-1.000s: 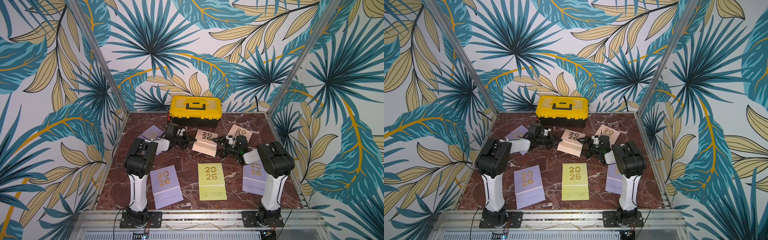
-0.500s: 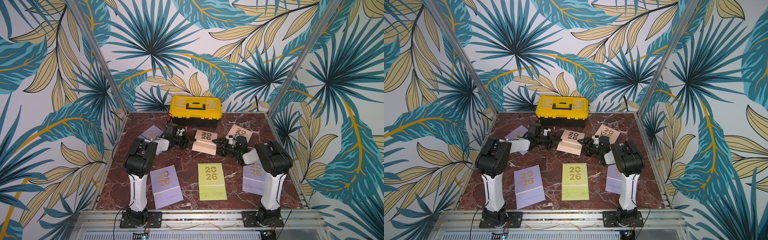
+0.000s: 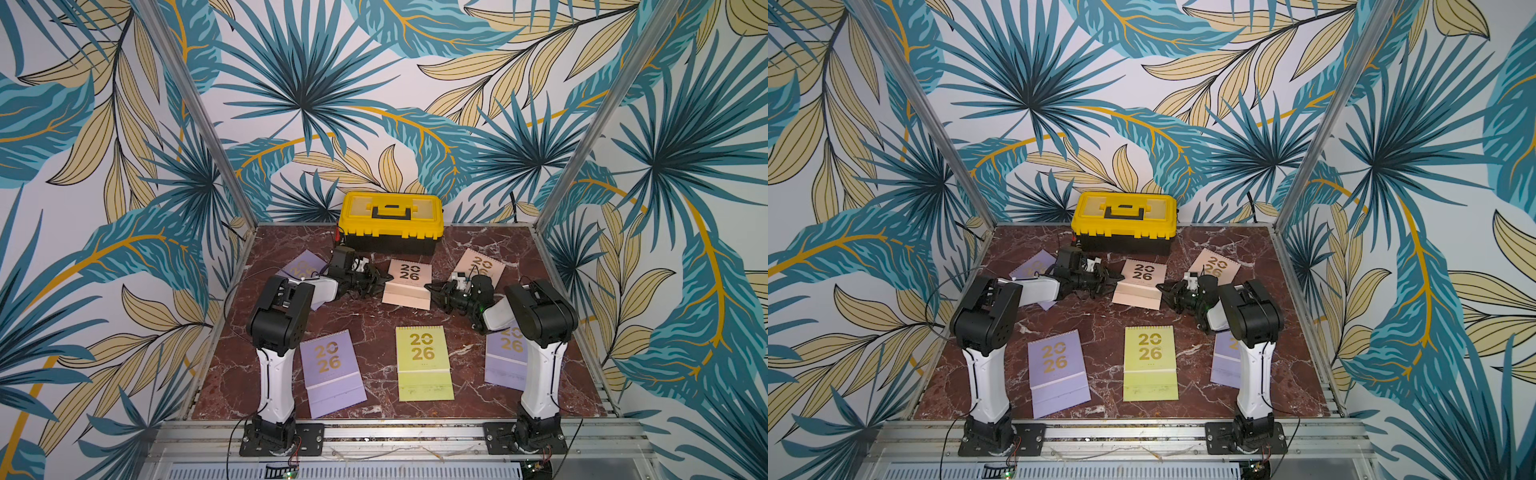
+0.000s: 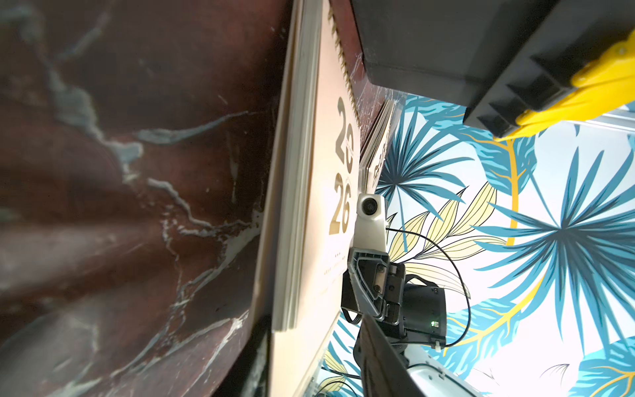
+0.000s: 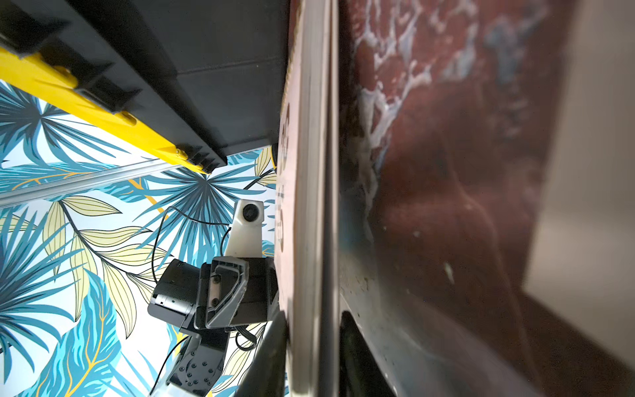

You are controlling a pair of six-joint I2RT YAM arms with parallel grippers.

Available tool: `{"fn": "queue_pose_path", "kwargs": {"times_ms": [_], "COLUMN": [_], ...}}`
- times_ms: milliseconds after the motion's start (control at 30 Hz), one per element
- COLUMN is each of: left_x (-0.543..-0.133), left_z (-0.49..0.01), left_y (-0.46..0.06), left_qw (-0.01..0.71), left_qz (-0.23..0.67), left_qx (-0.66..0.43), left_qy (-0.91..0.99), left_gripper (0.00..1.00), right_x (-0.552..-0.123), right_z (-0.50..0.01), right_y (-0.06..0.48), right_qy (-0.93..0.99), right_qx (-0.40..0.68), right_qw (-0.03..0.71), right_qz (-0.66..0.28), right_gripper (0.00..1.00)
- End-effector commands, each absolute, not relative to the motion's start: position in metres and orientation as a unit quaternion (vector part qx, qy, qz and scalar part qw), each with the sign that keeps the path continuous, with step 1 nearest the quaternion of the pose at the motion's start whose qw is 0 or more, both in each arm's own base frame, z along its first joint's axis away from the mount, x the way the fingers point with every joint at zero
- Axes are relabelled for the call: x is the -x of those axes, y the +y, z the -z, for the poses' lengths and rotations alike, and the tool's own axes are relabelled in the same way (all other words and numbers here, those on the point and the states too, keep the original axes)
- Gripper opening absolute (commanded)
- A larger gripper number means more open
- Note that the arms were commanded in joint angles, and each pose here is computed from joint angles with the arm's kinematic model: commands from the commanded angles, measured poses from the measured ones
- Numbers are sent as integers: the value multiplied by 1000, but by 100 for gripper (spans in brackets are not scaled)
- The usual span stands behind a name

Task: Stack the calendars
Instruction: Pick up the calendar at the center of the board.

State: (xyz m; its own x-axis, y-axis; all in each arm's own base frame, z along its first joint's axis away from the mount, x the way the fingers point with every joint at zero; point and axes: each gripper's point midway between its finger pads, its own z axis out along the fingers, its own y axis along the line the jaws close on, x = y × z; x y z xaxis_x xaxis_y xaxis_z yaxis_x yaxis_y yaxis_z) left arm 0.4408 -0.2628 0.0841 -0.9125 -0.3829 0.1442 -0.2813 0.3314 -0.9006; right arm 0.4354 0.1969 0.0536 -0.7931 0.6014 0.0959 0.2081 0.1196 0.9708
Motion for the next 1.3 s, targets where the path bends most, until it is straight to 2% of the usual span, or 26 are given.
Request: {"fn": "queue_pose_path", "kwargs": {"times_ms": [0, 333, 700, 1067, 1267], "left_x": [-446, -447, -439, -421, -399], "left_z": [-109, -124, -134, -154, -162], "left_y": [-263, -256, -247, -241, -238], "left_qw": [64, 83, 93, 112, 119], "left_qz": [559, 562, 564, 567, 568], "left_qx": [181, 175, 174, 160, 148], "left_qy": [807, 804, 802, 800, 801], "left_gripper": [49, 58, 64, 66, 66], "right_x": [-433, -434, -423, -384, -346], "right_z": [-56, -82, -111, -134, -148], "right_y": [199, 198, 195, 188, 181], "right_qy": [728, 722, 723, 753, 773], "right_qx": [-269, -258, -245, -221, -199], "right_qw": [171, 190, 204, 213, 221], "right_qz": [-607, -613, -613, -581, -560], "right_gripper": [20, 7, 3, 1, 0]}}
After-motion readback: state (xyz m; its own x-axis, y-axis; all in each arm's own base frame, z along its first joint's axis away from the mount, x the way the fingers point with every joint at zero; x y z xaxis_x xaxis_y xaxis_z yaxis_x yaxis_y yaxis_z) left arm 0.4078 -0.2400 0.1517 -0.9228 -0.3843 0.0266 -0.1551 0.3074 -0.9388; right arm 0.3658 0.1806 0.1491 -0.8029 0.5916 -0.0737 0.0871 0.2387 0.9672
